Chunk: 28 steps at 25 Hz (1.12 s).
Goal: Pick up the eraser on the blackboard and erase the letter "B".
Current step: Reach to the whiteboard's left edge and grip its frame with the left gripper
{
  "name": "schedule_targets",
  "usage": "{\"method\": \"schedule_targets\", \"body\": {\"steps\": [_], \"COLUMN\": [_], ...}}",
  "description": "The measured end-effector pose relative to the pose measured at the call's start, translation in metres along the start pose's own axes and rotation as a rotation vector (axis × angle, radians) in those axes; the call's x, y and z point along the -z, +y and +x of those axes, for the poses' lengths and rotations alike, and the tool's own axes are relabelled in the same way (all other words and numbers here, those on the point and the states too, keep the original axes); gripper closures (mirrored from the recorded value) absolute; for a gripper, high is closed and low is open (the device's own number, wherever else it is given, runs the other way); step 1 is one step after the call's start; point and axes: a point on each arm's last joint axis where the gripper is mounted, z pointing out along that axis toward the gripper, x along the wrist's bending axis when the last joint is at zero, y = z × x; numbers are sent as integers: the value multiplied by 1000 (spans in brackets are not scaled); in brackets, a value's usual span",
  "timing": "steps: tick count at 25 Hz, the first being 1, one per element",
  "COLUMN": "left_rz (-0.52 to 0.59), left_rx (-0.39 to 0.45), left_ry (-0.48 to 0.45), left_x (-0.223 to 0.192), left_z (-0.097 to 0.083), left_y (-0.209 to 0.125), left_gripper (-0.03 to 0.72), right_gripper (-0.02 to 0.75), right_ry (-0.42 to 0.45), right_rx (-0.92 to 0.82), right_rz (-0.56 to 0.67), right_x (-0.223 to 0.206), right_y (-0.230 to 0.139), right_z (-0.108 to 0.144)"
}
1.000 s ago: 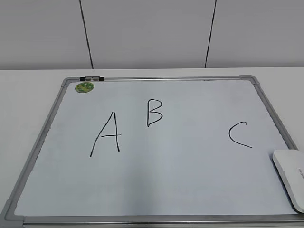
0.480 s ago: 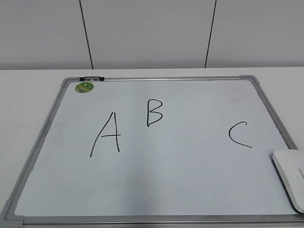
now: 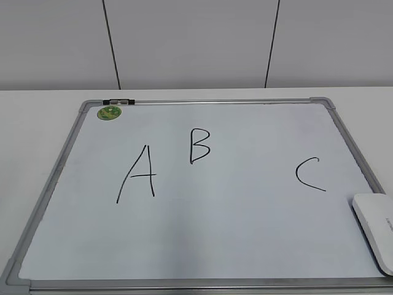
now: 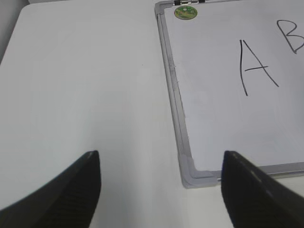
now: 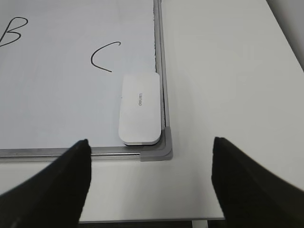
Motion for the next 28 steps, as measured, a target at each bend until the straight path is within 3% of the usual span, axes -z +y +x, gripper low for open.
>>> {"method": "schedule_targets", "body": {"steps": [17,23,28], "left_rz": [475,590,677], "left_rx": [63,60,45], "left_ry": [-44,-98,-121], "left_x": [-173,-235,-280], "left_z": [5,3,4], "left_y": [100,117,113], "left_gripper": [118,126,151], "right_gripper": [151,151,151], "right_ry": [0,0,0], "right_rx": [0,0,0], "right_rz": [0,0,0], "right_x": [0,0,0], "right_y": [0,0,0], "right_z": [0,0,0]}}
